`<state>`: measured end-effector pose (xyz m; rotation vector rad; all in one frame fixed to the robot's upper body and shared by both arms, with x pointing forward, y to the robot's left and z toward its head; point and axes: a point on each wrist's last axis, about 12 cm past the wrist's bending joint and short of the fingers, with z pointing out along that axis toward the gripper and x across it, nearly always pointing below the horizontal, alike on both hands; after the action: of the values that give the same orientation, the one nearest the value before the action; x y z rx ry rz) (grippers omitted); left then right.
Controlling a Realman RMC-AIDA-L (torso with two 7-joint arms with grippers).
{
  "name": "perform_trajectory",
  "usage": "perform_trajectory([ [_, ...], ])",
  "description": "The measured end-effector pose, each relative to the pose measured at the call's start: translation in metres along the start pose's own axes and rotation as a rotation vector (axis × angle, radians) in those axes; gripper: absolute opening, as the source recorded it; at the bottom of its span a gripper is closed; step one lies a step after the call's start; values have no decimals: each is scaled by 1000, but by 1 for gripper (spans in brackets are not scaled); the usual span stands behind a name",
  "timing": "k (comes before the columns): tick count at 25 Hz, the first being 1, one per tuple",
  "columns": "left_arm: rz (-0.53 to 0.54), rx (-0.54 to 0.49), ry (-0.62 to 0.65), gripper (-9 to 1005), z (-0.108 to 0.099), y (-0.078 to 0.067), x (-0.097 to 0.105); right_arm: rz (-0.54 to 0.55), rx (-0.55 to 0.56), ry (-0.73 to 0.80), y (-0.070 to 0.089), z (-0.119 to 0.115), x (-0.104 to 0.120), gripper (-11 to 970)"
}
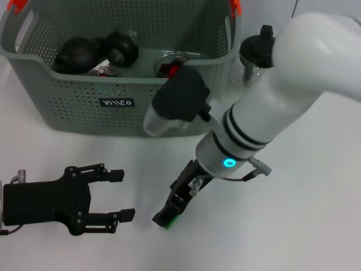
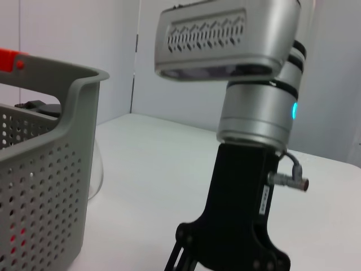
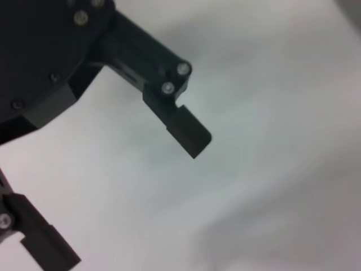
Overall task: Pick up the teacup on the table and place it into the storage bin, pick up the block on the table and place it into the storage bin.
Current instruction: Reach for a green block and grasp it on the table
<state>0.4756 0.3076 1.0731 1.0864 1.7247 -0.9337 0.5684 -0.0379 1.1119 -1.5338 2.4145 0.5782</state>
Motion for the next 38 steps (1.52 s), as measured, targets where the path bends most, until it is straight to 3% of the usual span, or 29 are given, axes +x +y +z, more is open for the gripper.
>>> perform_trajectory([
  [27, 6, 3, -12, 829, 3, 2, -3, -116, 49, 49, 11, 15, 1, 895],
  [38, 5, 0, -12, 829, 3, 2, -3, -145, 65, 57, 10, 15, 0, 755],
])
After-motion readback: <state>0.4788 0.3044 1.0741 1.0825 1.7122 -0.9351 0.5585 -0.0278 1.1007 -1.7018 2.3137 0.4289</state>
